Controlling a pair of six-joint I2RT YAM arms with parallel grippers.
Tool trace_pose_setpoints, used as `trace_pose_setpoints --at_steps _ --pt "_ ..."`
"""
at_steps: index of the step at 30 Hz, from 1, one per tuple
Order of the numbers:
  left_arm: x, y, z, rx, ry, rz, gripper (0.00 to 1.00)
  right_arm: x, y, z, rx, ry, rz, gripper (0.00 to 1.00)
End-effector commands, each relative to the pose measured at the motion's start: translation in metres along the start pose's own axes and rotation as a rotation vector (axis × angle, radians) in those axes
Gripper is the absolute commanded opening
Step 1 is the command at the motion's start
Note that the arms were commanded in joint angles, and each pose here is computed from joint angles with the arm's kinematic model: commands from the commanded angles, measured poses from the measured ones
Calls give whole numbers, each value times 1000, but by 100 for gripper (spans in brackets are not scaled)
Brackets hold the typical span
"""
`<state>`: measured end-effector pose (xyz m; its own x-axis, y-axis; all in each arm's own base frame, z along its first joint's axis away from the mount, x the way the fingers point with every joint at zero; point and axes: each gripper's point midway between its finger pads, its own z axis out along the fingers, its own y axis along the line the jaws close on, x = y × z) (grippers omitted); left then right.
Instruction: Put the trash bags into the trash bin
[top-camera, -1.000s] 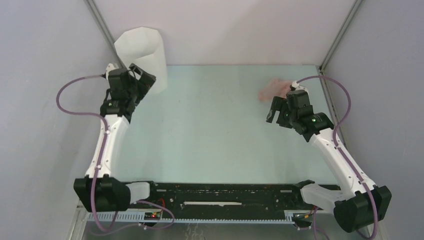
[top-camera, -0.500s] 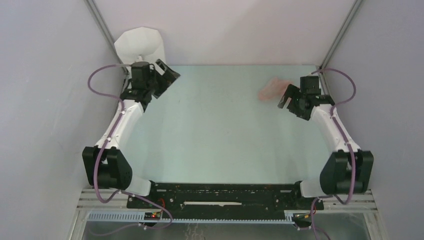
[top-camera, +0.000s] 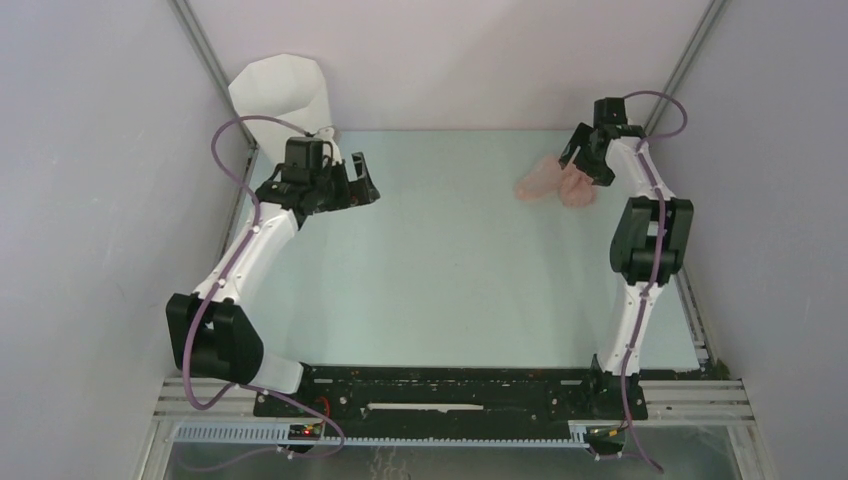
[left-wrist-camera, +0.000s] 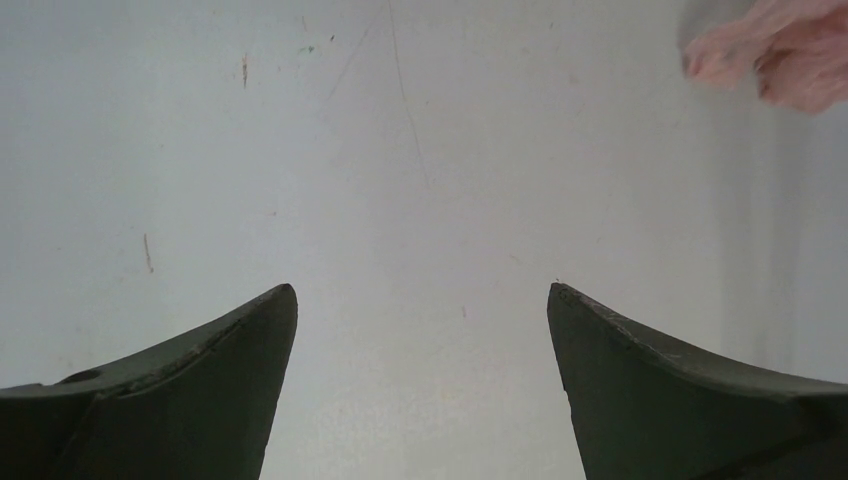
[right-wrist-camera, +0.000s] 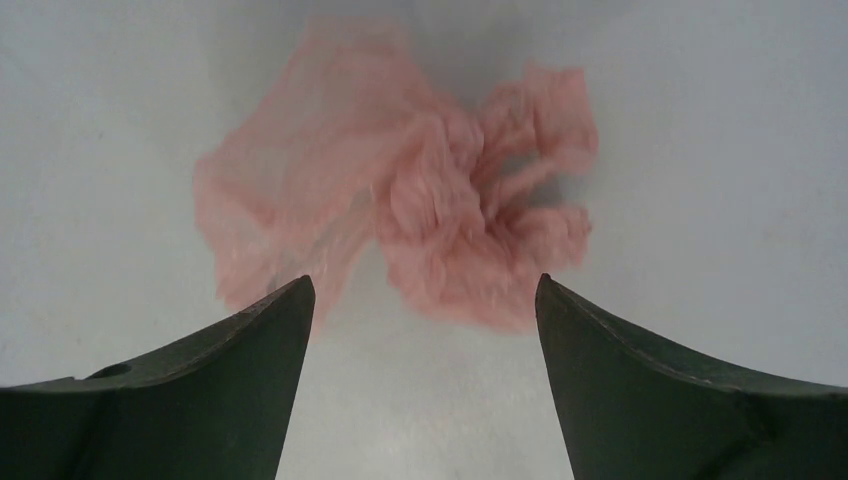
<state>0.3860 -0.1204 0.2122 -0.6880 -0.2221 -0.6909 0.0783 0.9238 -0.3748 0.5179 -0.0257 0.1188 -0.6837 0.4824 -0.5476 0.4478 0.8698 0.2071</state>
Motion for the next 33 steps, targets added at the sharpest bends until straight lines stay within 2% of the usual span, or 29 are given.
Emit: trace_pose_setpoints --at_steps 1,4,8,9,11,12,14,17,23,28,33 --pt "3 -1 -16 -4 37 146 100 -6 -3 16 99 24 -100 89" --pt "4 -1 -13 -7 44 172 100 -5 3 30 130 3 -189 85" --pt "0 -1 -4 -3 56 200 100 11 3 46 125 69 -224 66" --pt "-2 -2 -2 -1 60 202 100 17 4 47 111 94 -226 58" --pt "-2 -4 0 8 71 198 100 41 20 42 64 158 -249 28" --pt "1 -6 0 20 84 185 100 51 29 36 27 181 -256 19" --pt "10 -12 3 55 97 154 100 90 53 21 -101 250 -303 17" --pt "23 -25 6 101 113 147 100 132 93 -31 -328 299 -360 16" --pt "46 -64 -1 189 153 147 100 220 128 -113 -689 461 -389 14" --pt "89 -105 -28 312 222 160 100 264 124 -141 -778 596 -373 14" --pt "124 -147 -56 453 275 185 100 286 127 -155 -784 624 -410 14"
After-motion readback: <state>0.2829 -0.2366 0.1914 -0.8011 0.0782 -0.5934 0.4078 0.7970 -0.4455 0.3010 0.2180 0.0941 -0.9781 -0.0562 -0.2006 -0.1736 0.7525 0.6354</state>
